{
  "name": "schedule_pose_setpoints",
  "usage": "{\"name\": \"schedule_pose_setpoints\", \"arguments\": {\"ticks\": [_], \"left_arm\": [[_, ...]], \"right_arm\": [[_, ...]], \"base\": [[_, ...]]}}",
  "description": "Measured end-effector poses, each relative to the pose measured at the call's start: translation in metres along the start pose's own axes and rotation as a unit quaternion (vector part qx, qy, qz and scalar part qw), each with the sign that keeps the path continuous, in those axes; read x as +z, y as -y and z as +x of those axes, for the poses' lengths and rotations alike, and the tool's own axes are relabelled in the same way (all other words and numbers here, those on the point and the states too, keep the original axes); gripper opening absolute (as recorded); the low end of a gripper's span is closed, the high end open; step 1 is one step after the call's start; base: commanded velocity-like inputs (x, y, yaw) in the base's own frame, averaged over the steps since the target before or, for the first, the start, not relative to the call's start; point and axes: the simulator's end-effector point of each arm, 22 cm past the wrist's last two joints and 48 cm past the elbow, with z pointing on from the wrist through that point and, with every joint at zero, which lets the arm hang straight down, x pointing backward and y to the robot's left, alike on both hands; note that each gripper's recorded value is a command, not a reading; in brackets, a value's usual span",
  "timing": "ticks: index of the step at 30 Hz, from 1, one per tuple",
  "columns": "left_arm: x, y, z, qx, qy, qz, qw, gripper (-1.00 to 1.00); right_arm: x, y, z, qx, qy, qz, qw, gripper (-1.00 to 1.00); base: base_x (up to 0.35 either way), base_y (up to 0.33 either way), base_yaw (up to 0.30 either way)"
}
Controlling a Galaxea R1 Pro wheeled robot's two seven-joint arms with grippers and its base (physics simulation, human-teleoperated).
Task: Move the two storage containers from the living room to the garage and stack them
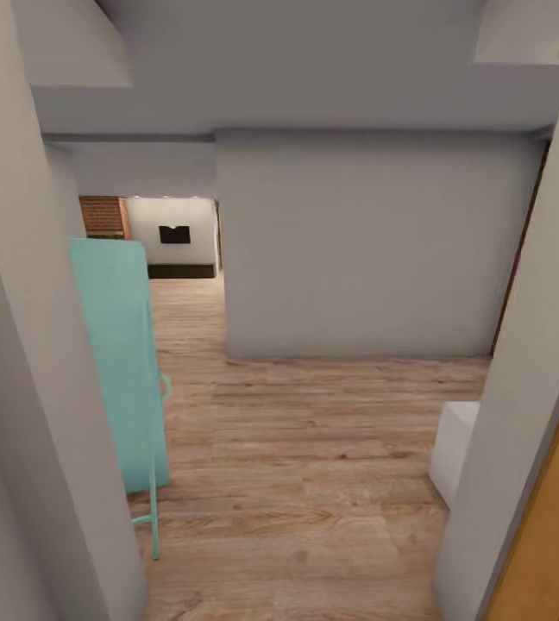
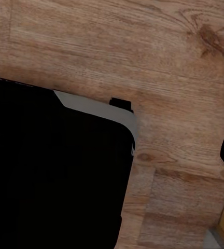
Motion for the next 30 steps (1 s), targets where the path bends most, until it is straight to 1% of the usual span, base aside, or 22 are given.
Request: {"name": "schedule_pose_setpoints", "arguments": {"ticks": [6, 14, 24, 30], "left_arm": [[0.0, 0.0006, 0.0003, 0.0, 0.0, 0.0, 1.0, 1.0], [0.0, 0.0019, 0.0007, 0.0, -0.001, 0.001, 1.0, 1.0], [0.0, 0.0012, 0.0005, 0.0, -0.001, 0.001, 1.0, 1.0], [0.0, 0.0017, 0.0006, 0.0, -0.001, 0.001, 1.0, 1.0]], "right_arm": [[0.0003, -0.0051, -0.0012, 0.0, 0.001, -0.003, 1.0, 1.0], [0.0, -0.0002, 0.0001, -0.001, 0.0, 0.0, 1.0, 1.0], [0.0002, -0.0046, -0.001, 0.0, 0.001, -0.003, 1.0, 1.0], [0.0001, -0.0014, -0.0004, 0.0, 0.0, -0.001, 1.0, 1.0]], "base": [[0.323, 0.0, 0.0], [0.323, 0.0, 0.0], [0.323, 0.0, 0.0], [0.323, 0.0, 0.0]]}}
